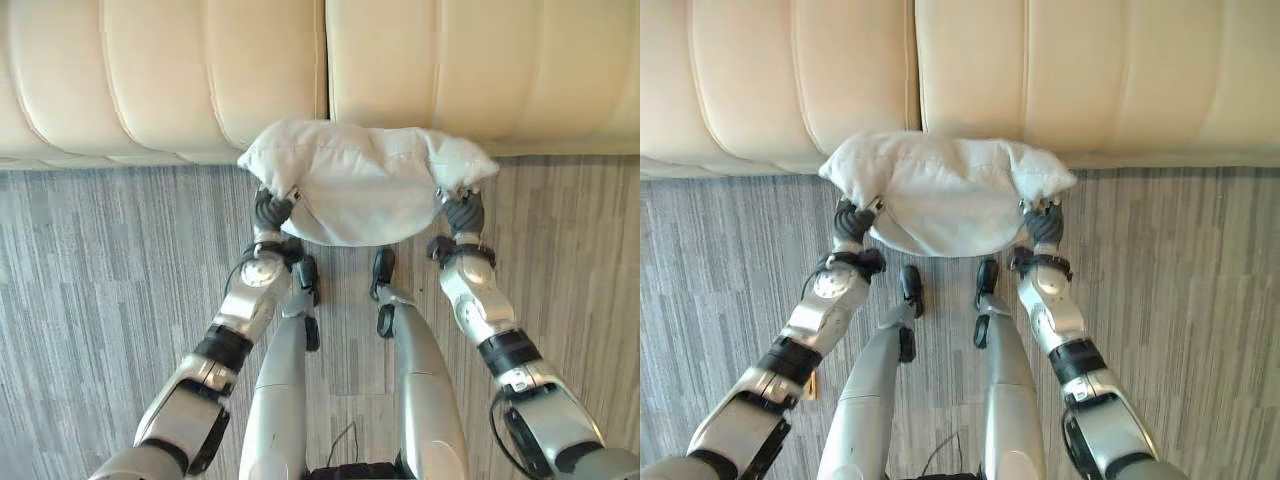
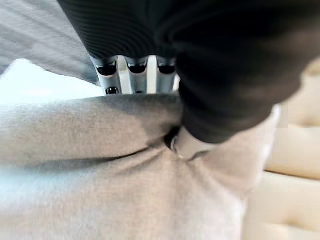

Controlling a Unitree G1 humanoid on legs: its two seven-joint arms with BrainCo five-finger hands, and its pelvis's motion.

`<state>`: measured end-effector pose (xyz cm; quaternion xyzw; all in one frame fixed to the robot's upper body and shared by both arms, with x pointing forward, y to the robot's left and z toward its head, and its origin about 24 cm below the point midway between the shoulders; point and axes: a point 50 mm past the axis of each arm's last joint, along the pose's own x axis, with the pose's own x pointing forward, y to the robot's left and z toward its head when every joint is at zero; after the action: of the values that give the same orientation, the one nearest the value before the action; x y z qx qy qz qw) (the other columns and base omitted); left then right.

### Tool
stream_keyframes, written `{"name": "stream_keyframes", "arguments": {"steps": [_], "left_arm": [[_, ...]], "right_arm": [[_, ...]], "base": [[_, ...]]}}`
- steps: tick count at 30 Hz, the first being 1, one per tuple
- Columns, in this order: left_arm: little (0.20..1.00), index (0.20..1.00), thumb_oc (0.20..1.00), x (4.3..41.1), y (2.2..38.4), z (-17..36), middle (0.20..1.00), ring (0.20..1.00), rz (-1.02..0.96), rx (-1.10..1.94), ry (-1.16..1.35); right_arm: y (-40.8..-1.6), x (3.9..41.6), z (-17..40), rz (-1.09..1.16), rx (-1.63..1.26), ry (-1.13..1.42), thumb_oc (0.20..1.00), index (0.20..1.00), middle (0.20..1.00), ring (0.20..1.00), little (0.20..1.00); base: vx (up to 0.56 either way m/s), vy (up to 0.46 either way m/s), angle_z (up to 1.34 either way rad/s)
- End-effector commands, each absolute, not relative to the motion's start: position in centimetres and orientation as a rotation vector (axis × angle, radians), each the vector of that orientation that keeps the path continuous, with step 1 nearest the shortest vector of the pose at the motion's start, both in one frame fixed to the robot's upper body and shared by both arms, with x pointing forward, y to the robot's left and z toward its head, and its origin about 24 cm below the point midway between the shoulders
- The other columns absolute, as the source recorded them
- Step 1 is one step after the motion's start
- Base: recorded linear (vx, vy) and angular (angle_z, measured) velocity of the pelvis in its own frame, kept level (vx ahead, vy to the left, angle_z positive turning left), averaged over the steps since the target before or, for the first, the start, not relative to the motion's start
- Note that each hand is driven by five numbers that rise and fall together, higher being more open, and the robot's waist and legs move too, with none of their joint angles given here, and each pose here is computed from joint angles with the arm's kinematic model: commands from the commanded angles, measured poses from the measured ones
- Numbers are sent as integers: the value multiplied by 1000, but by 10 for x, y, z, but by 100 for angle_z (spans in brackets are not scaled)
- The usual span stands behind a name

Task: Pick up all the scattered cushions and arrange them neatly on the sofa.

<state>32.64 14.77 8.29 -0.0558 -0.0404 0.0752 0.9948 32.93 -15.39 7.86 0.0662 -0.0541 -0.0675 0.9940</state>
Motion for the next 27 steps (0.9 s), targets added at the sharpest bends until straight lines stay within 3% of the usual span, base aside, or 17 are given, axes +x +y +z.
{"name": "stream_keyframes", "arguments": {"steps": [1,9,20,27], "left_arm": [[200,200,200,318,136,99,200,200,51,-104,-205],[200,200,200,255,174,28,200,200,76,-76,46],[200,200,200,220,179,8,200,200,67,-85,152],[200,200,200,217,181,11,200,200,65,-71,142]], "right_arm": [[-150,323,95,-58,48,-211,200,200,200,200,200],[-179,269,41,-40,-66,-43,200,200,200,200,200],[-187,228,17,-25,-51,63,200,200,200,200,200],[-185,226,15,-9,-45,69,200,200,200,200,200]], "base": [[123,-54,-5],[100,-36,-4],[37,-41,4],[3,30,-7]]}}
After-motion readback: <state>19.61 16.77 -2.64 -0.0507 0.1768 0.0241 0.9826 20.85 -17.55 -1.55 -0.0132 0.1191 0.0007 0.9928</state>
